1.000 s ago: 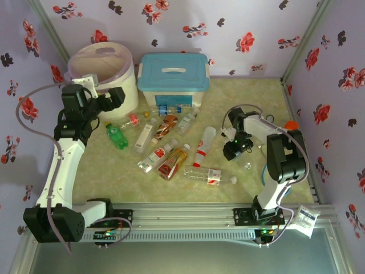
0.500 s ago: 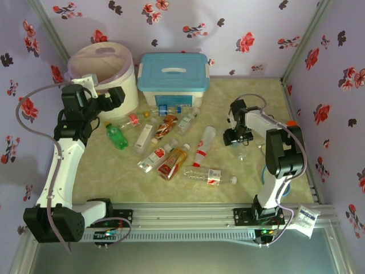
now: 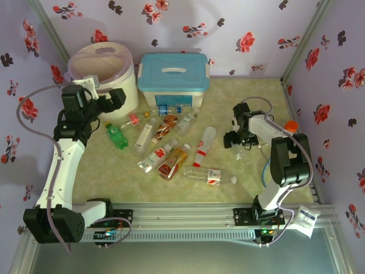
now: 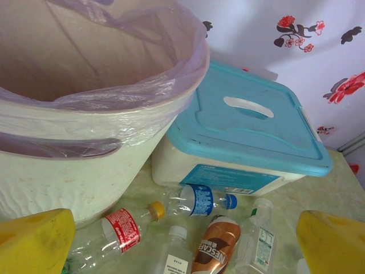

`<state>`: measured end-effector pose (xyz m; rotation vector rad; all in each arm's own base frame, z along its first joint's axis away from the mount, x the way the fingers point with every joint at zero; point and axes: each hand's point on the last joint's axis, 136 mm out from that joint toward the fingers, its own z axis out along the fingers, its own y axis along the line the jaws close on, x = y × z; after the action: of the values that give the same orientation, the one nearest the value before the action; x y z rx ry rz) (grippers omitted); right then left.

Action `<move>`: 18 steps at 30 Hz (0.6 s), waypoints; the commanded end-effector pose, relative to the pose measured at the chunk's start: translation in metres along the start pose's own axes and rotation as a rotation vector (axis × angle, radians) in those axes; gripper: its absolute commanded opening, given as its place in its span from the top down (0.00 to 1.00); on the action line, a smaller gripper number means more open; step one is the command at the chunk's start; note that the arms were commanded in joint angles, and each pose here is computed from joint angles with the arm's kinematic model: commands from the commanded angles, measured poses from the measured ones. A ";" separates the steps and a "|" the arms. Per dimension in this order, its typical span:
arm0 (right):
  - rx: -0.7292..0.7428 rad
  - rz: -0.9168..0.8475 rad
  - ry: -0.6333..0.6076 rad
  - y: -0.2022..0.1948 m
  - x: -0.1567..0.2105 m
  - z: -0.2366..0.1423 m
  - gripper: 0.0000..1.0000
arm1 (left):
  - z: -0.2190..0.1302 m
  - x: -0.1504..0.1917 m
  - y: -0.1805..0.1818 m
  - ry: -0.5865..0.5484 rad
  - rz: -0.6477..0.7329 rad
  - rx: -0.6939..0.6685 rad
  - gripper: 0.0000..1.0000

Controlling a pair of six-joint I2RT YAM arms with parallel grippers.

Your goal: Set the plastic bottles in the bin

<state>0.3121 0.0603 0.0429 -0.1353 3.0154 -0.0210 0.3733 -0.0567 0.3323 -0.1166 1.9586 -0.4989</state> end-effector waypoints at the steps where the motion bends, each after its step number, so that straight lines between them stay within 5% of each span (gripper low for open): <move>1: 0.012 0.035 0.079 0.000 0.022 0.008 0.08 | -0.009 -0.007 -0.011 -0.019 0.032 0.035 0.00; 10: 0.011 0.094 0.081 0.004 0.042 0.013 0.18 | -0.008 -0.005 -0.008 -0.020 0.020 0.026 0.00; 18: 0.068 0.069 -0.013 0.002 0.032 -0.017 0.41 | -0.010 -0.004 -0.013 -0.026 0.003 0.042 0.00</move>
<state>0.2729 0.0623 0.0330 -0.0297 3.0692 -0.0670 0.3688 -0.0587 0.3359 -0.1087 1.9523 -0.5070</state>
